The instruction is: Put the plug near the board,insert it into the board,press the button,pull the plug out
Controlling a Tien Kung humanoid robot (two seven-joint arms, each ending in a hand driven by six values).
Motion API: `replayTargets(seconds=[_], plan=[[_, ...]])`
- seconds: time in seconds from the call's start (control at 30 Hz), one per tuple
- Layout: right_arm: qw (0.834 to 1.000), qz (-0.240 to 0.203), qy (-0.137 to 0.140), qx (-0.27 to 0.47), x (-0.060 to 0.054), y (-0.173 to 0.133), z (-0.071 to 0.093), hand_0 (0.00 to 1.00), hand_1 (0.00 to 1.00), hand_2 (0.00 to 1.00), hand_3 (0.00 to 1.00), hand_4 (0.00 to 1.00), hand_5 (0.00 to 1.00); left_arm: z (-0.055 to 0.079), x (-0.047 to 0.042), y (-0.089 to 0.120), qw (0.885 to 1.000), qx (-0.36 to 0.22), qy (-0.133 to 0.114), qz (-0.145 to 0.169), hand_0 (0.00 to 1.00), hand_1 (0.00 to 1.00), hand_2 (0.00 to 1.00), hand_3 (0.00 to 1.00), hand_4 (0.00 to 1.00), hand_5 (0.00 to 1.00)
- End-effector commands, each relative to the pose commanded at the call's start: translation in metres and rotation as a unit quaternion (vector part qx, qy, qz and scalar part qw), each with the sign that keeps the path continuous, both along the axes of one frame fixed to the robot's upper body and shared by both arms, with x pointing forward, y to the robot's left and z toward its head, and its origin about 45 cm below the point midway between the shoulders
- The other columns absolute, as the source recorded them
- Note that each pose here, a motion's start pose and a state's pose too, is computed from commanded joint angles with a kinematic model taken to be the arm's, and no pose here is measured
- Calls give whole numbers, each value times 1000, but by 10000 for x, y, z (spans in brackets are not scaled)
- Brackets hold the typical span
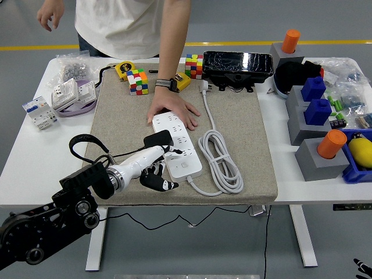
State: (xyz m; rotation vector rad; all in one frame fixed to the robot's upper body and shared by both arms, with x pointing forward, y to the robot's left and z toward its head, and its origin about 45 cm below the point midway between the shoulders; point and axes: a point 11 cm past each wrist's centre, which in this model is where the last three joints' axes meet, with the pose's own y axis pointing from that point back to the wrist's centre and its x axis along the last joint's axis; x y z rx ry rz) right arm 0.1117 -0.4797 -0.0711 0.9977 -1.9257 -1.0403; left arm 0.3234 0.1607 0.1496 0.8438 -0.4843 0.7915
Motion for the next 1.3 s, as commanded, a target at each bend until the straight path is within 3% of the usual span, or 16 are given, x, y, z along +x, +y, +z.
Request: replayTargets(seconds=[0.57,1.07,1.3], plan=[[1000,-2,-1,-1,-5,-10,5,525,624,604,546,881,406,-108,-30,-26,1000,17,17,-8,78,67,134,789,828,111],[1000,-3,0,0,-22,-10,0,525,624,606,546,882,406,-23,-26,-92,1000,-2,6,-12,76,67,133,787,830,108],[1000,-4,-2,0,-9,-15,6,525,624,605,546,882,406,-95,-20,-74,1000,12,17,-9,77,67,133,789,826,106]])
